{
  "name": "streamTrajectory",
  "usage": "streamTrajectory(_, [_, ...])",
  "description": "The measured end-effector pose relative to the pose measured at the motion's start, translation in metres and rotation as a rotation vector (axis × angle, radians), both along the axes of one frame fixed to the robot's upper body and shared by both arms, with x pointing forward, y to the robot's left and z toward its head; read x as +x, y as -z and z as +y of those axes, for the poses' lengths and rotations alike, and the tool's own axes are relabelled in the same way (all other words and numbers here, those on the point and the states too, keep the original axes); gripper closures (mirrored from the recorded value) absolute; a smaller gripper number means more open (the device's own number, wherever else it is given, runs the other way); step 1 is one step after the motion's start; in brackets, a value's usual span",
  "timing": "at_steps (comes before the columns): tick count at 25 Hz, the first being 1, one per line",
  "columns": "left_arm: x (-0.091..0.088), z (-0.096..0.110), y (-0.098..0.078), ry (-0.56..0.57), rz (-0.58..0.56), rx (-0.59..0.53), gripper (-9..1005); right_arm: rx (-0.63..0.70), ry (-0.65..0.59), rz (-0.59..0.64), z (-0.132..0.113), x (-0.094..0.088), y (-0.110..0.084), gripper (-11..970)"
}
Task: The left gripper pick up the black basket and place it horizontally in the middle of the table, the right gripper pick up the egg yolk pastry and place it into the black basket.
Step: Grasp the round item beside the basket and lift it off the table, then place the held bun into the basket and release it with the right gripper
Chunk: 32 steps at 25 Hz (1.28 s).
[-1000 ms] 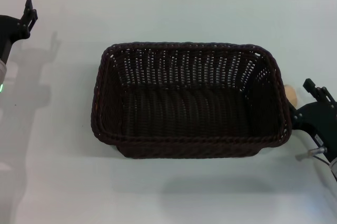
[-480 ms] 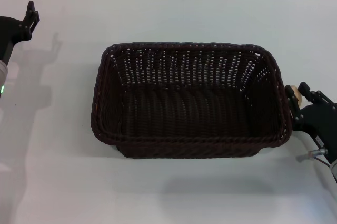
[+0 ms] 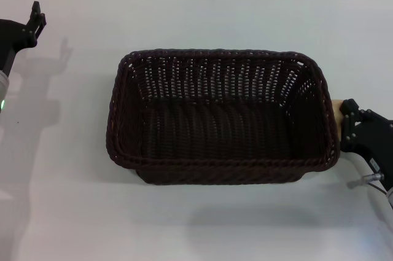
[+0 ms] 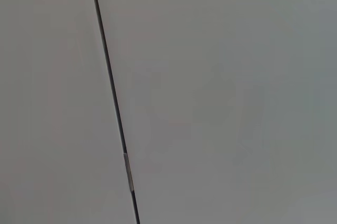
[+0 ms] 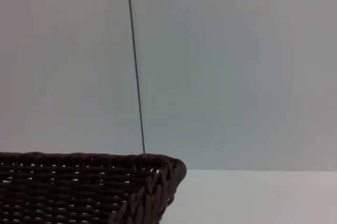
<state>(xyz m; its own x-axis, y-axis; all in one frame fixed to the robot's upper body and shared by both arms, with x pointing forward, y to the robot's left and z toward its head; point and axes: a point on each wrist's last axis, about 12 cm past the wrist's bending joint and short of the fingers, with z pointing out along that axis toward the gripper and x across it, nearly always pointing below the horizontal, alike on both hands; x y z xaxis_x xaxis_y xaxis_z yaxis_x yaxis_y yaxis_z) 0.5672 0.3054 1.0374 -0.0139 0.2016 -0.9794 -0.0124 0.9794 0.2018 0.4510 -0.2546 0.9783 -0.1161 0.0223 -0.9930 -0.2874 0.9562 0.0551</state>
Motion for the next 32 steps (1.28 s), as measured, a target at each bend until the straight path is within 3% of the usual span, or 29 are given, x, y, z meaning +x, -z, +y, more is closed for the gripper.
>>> streamTrajectory(4, [0.0,0.0,0.0,-0.001,0.001,0.0,167,0.004,0.003,-0.013,-0.001,-0.001,-0.001,958])
streamTrajectory(8, [0.0,0.0,0.001,-0.001,0.003,0.001,167,-0.012,0.018,-0.072,-0.003,-0.007,-0.006,958])
streamTrajectory(14, [-0.001,0.0,0.002,0.004,0.012,0.006,167,0.011,0.072,-0.205,-0.005,-0.022,-0.019,958])
streamTrajectory(18, [-0.001,0.0,0.003,0.006,0.016,0.01,167,0.065,0.07,-0.362,-0.004,-0.037,-0.036,959])
streamTrajectory(19, [-0.001,0.0,0.003,0.006,0.018,0.01,167,0.09,0.047,-0.431,-0.002,-0.042,-0.044,959])
streamTrajectory(23, [-0.002,0.001,0.004,0.004,0.02,0.01,167,0.126,-0.019,-0.521,0.005,-0.046,-0.055,959])
streamTrajectory(32, [-0.003,0.001,0.005,0.002,0.024,0.011,167,0.194,-0.257,-0.579,0.041,-0.022,-0.071,958])
